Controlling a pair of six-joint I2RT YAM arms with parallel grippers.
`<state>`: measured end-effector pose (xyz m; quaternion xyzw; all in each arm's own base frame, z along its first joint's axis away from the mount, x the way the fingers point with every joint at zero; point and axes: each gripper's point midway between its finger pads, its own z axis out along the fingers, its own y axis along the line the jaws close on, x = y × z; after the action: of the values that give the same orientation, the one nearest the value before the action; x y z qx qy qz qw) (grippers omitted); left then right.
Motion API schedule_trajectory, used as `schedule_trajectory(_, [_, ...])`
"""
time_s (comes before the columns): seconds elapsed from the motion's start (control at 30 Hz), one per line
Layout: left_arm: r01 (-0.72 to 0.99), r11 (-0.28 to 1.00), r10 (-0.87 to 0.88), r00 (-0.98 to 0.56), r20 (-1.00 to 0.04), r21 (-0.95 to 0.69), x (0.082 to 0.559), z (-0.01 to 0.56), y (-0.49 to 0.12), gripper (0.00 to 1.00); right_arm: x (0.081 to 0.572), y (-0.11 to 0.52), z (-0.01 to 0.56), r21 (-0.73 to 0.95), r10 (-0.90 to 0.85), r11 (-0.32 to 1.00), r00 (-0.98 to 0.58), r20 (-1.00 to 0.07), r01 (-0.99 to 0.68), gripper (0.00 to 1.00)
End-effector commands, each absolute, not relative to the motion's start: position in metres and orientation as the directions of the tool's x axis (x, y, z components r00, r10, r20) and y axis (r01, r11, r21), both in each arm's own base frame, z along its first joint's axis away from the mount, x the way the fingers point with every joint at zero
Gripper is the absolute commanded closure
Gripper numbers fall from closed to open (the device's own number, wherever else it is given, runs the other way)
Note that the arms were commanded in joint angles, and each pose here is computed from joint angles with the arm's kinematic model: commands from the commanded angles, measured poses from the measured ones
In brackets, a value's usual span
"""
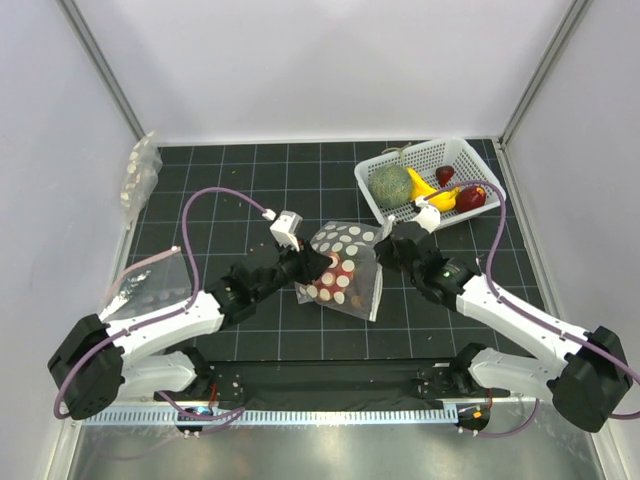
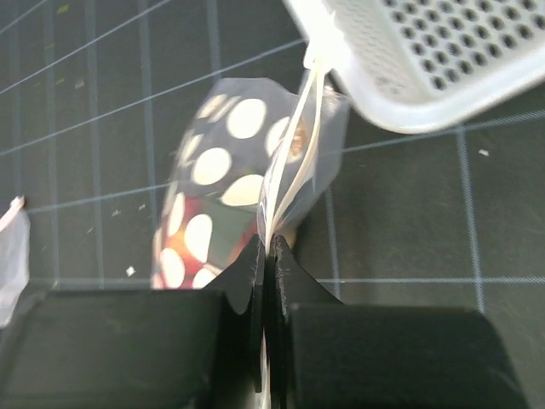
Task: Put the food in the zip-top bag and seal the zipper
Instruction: Adjust the zipper food storage bag at the center of the board.
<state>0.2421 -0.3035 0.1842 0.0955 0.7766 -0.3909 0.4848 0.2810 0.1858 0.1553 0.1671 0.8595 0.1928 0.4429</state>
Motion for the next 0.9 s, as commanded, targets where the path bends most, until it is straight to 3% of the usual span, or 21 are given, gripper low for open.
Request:
schedule_trajectory(0.0, [0.56, 0.665, -0.289, -0.418, -0.861, -0.495, 0.249, 0.236, -0.299, 0.76, 0.284, 0.208, 0.202, 0.538, 0.427, 0.839, -0.509, -0.747, -0.084, 0.99])
schedule_trajectory(0.1, [0.526, 0.718, -0.269, -0.395, -0.878, -0.457, 0.251, 0.253, -0.283, 0.73, 0.271, 0.233, 0.23, 0.455, 0.224, 0.835, -0.563, -0.796, -0.311, 0.99])
schedule_trajectory(0.23, [0.452, 0.801, -0.22, -0.389, -0.895, -0.393, 0.249, 0.256, -0.254, 0.67, 0.244, 0.267, 0.244, 0.391, -0.043, 0.708, -0.588, -0.808, -0.588, 0.99])
schedule_trajectory(0.33, [0.422, 0.814, -0.264, -0.346, -0.9, -0.4, 0.246, 0.263, -0.235, 0.58, 0.229, 0.284, 0.251, 0.356, -0.154, 0.616, -0.55, -0.821, -0.703, 0.99])
schedule_trajectory(0.37, [0.413, 0.816, -0.278, -0.333, -0.901, -0.404, 0.246, 0.265, -0.231, 0.5, 0.225, 0.287, 0.255, 0.316, -0.206, 0.581, -0.511, -0.835, -0.75, 0.99])
schedule_trajectory(0.53, [0.415, 0.822, -0.305, -0.261, -0.916, -0.391, 0.241, 0.274, -0.213, 0.22, 0.214, 0.282, 0.276, 0.235, -0.355, 0.551, -0.479, -0.803, -0.801, 0.99])
schedule_trajectory(0.63, [0.456, 0.802, -0.33, -0.201, -0.922, -0.386, 0.238, 0.28, -0.212, 0.16, 0.218, 0.281, 0.273, 0.171, -0.433, 0.535, -0.443, -0.785, -0.827, 0.99])
schedule_trajectory(0.87, [0.556, 0.777, -0.305, -0.078, -0.949, -0.296, 0.228, 0.282, -0.21, 0.12, 0.203, 0.281, 0.271, 0.172, -0.453, 0.449, -0.389, -0.802, -0.877, 0.99])
